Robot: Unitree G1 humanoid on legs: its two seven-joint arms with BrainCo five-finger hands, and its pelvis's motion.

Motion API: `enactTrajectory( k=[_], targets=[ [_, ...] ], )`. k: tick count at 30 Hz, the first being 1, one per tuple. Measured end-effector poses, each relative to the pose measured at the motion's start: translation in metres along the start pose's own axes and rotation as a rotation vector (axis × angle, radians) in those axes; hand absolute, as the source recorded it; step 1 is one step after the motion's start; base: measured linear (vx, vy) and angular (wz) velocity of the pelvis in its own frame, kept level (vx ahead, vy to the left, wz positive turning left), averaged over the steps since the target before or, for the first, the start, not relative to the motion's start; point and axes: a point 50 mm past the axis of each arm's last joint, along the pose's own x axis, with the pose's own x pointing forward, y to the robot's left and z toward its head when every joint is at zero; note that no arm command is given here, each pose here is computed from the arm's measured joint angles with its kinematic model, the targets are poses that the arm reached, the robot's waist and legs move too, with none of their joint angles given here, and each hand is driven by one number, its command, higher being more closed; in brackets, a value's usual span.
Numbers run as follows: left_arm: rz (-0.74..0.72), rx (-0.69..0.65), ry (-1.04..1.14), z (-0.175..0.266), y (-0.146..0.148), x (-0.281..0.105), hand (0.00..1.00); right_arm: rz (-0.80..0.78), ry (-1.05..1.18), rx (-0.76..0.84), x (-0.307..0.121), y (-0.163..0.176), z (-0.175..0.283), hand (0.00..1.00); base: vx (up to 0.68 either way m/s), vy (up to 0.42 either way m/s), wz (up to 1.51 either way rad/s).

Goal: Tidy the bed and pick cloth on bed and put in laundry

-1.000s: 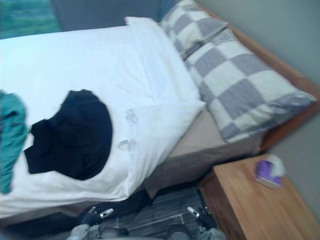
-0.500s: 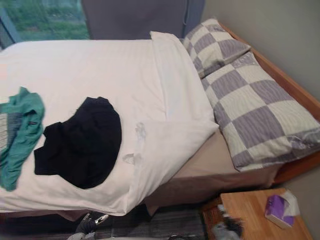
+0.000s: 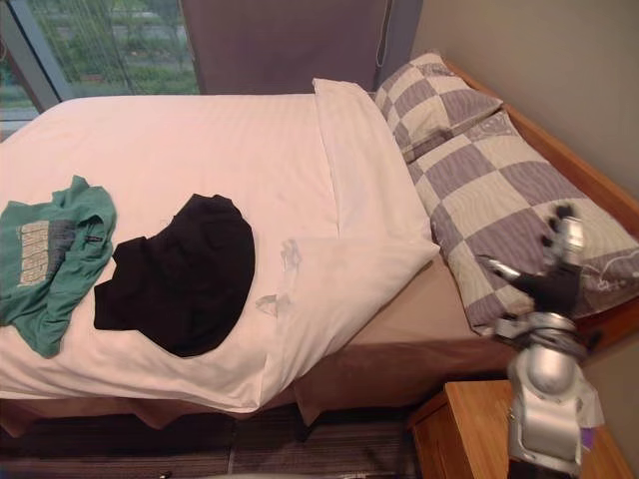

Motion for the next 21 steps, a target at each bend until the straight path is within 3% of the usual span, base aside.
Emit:
enactTrajectory(
  k=[2, 5, 16, 21],
  targets=[
    [-0.013, 0.050, -0.022, 0.004, 0.001, 0.001, 0.00, 0.148, -0.005, -0.071, 0.019, 0.032, 0.004, 0.00, -0.03, 0.010, 0.25],
    [-0.017, 0.068, -0.044, 0.014, 0.000, 0.005, 0.00, 0.245, 0.001, -0.168, 0.045, 0.058, 0.009, 0.00, 0.02, 0.036, 0.26],
    [0.023, 0.176, -0.281, 0.095, 0.014, 0.016, 0.00, 0.234, -0.022, -0.486, 0.117, 0.081, 0.042, 0.00, -0.03, 0.028, 0.29],
    [0.060, 0.316, -0.397, 0.127, 0.018, 0.011, 0.00, 0.195, 0.000, -0.569, 0.128, 0.075, 0.044, 0.00, -0.08, 0.019, 0.09]
  ],
)
